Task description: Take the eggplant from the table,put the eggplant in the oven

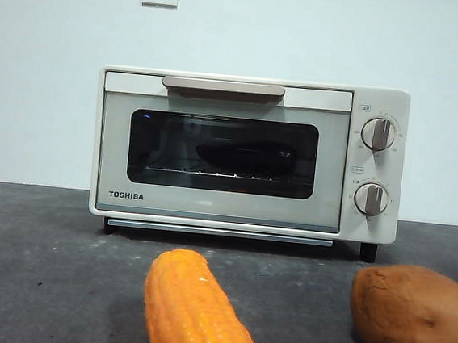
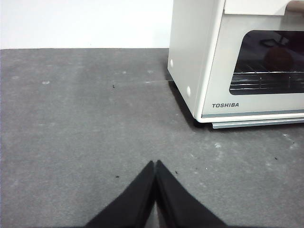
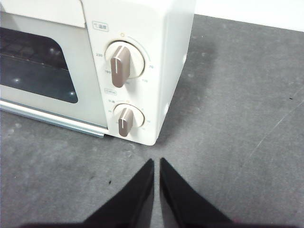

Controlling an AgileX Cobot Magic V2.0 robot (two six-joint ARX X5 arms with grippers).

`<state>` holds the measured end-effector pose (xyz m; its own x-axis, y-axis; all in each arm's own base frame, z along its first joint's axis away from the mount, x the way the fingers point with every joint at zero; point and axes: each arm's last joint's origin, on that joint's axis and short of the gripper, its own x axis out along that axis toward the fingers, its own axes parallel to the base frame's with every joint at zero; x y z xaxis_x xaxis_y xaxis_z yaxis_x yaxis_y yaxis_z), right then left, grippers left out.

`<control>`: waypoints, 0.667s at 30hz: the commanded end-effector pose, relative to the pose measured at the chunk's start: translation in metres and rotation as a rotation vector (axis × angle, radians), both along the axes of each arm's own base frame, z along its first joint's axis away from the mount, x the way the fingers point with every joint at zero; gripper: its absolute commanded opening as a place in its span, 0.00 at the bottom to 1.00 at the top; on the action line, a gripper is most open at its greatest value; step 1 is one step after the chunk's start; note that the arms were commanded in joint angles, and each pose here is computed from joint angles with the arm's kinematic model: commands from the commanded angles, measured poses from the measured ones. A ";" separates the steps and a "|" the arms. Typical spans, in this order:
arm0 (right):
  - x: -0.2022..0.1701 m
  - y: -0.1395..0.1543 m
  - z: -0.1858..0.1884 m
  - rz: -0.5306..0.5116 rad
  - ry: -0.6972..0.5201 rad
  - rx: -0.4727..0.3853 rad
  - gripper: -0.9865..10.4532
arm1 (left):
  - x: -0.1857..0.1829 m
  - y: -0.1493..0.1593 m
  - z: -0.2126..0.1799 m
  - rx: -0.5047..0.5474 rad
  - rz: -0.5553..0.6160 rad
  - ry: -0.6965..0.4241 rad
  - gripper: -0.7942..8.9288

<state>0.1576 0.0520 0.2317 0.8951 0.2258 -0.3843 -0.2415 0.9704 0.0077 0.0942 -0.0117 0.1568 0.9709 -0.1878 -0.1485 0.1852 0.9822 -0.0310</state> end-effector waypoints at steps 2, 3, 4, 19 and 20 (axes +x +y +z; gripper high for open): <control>0.001 0.001 0.002 0.003 -0.010 0.003 0.09 | 0.001 0.000 -0.008 0.007 -0.001 0.029 0.09; 0.001 0.001 0.002 0.003 -0.010 0.003 0.09 | 0.001 0.000 -0.008 0.007 -0.001 0.029 0.09; 0.001 0.001 0.002 0.003 -0.010 0.003 0.09 | 0.001 0.000 -0.008 0.007 -0.001 0.029 0.09; -0.062 -0.042 0.036 -0.248 -0.419 -0.016 0.09 | 0.001 0.000 -0.008 0.007 -0.001 0.029 0.09; -0.066 -0.045 0.033 -0.266 -0.447 -0.013 0.09 | 0.001 0.000 -0.008 0.007 -0.001 0.029 0.09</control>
<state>0.0928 0.0082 0.2683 0.9988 -0.0264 0.0416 0.0282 0.9987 -0.0416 0.0942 -0.0117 0.1568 0.9709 -0.1878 -0.1485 0.1852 0.9822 -0.0310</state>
